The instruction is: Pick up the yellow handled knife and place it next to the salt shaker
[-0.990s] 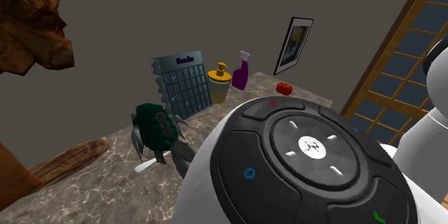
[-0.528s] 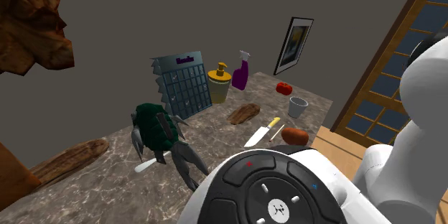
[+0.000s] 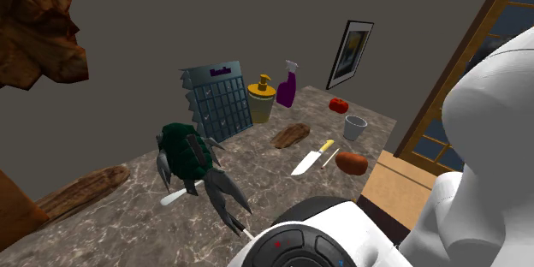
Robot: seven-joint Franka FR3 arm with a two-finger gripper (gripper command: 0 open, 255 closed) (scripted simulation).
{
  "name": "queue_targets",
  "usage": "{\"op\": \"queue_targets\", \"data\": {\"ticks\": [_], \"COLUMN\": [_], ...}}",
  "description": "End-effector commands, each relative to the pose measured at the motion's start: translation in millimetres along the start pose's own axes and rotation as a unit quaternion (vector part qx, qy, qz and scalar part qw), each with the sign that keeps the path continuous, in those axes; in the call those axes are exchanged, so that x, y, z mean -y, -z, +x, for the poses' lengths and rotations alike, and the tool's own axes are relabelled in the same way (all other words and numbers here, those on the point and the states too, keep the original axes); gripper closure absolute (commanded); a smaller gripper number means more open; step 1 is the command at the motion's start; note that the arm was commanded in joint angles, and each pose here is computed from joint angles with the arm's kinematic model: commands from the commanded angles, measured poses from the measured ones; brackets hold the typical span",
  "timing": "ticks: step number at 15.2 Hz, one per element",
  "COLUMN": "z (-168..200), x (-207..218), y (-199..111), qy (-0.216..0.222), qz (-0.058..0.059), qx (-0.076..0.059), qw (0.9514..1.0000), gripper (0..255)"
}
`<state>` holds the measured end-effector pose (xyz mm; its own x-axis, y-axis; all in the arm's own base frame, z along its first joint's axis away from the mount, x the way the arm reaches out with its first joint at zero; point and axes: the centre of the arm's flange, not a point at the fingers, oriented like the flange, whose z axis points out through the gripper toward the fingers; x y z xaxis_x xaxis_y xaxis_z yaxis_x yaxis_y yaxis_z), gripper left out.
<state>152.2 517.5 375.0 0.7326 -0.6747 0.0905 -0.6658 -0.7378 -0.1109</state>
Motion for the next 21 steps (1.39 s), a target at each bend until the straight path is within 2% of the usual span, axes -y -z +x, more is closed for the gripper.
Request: {"op": "queue_targets", "data": {"ticks": [1,4,12,13,18,21], "z": [0,-2,-2,-2,-2,-2], "x": [-1,-3,-3,-3,-3,-3], "y": [-11,-27,-27,-27,-27,13], "qy": [0.000,0.000,0.000,0.000,0.000,0.000], "qz": [0.000,0.000,0.000,0.000,0.000,0.000], "qx": [0.000,0.000,0.000,0.000,0.000,0.000], "qw": [1.0000,1.0000,1.0000,1.0000,1.0000,1.0000], "gripper": [255,255,255,0,0,0]}}
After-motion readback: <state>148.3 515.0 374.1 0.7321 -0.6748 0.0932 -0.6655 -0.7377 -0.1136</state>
